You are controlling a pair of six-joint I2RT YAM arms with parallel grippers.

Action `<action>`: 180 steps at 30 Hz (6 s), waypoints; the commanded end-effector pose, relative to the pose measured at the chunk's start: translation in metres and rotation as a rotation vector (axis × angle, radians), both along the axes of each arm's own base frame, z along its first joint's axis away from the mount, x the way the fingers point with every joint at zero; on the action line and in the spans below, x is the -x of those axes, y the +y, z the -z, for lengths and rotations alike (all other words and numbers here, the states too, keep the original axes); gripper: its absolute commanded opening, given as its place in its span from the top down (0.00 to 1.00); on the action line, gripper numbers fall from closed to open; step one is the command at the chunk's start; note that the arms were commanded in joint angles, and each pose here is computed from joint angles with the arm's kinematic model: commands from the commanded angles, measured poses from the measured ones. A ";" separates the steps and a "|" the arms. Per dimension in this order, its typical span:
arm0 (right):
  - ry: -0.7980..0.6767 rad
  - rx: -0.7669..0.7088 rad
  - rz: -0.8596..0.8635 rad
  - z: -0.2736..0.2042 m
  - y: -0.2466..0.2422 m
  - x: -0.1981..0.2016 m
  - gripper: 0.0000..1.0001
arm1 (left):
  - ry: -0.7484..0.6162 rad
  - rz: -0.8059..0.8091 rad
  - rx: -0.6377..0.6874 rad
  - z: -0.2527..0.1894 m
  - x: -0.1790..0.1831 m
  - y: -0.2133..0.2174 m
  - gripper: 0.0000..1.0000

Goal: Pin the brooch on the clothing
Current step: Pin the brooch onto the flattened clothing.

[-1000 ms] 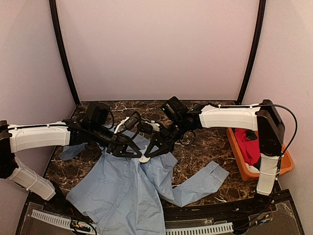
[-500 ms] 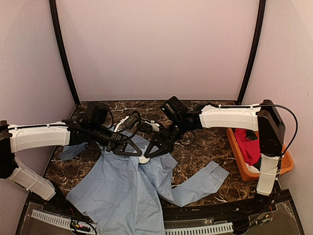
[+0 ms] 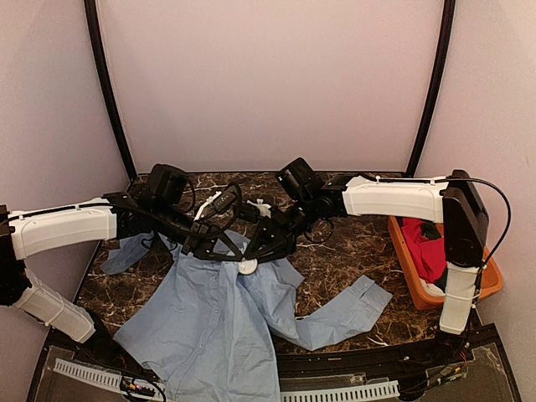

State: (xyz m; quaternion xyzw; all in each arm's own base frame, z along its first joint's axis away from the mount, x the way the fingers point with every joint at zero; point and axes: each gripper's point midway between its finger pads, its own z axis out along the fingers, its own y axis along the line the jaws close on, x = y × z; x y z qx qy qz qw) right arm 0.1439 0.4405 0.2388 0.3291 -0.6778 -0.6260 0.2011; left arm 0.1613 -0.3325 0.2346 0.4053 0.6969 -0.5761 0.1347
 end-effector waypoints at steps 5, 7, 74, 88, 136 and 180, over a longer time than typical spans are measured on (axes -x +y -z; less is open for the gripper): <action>-0.007 -0.027 0.002 -0.006 0.002 -0.005 0.80 | 0.003 -0.010 -0.055 0.014 -0.001 0.002 0.99; -0.010 -0.020 0.005 -0.005 0.003 -0.004 0.80 | 0.000 -0.017 -0.060 0.015 -0.002 0.002 0.99; -0.020 0.110 0.021 0.021 0.021 0.005 0.74 | -0.038 -0.234 -0.201 0.033 -0.036 0.017 0.99; -0.012 0.116 0.006 0.024 0.021 0.012 0.96 | -0.059 -0.266 -0.230 0.035 -0.041 0.020 0.99; -0.219 0.050 0.157 0.003 0.013 -0.031 1.00 | -0.019 -0.274 -0.110 0.002 -0.025 0.038 0.42; -0.175 0.050 0.281 -0.025 -0.006 -0.057 1.00 | -0.313 -0.453 -0.211 0.029 -0.011 0.012 0.61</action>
